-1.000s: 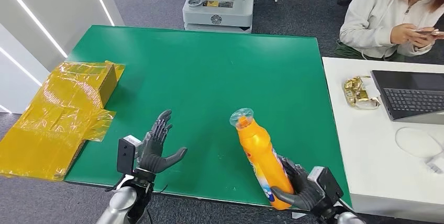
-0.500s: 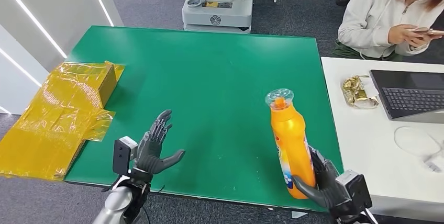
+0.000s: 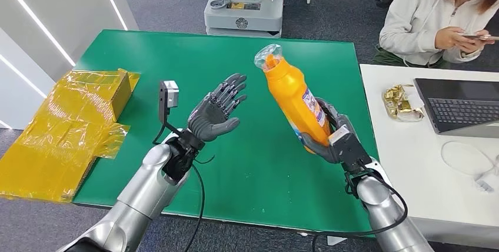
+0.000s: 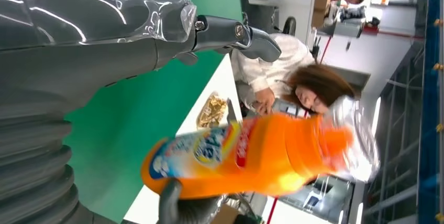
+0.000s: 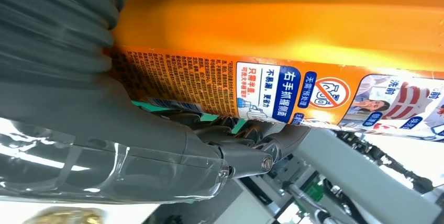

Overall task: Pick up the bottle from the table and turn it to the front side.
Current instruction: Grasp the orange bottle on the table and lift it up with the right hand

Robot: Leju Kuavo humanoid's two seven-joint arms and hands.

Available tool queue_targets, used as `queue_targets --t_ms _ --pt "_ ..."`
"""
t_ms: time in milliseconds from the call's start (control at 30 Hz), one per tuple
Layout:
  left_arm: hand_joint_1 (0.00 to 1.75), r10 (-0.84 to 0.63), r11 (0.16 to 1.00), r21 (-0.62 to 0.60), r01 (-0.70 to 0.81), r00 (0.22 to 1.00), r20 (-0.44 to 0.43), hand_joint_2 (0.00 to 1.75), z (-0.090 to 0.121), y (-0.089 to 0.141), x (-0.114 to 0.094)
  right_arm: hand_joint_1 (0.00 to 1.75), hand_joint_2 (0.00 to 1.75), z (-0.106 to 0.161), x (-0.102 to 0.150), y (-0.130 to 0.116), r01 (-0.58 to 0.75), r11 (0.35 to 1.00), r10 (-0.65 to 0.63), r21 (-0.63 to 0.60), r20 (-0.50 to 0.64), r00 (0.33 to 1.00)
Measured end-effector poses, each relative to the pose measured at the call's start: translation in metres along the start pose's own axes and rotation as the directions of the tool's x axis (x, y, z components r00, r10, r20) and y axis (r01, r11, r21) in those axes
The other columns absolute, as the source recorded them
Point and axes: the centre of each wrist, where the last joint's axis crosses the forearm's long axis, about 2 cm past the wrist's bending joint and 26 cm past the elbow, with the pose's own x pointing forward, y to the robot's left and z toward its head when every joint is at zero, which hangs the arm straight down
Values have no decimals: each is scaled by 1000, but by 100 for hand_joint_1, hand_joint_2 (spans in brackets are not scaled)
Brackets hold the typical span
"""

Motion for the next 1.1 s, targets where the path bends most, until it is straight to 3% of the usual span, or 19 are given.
queue_targets --t_ms 233,500,767,1100 --pt "0 -16 1000 -21 15 1000 -23 175 -20 2 7 175 175 -23 10 16 -54 998 53 27 29 998" --pt "0 -119 992 40 118 993 26 175 -38 11 24 175 175 -34 22 34 -102 993 98 61 60 993" --pt "0 -145 987 79 139 987 73 175 -49 18 43 175 175 -26 27 46 -174 984 172 38 63 983" --pt "0 37 999 -2 -37 999 23 175 -55 11 46 175 175 -1 11 41 -273 962 272 26 31 962"
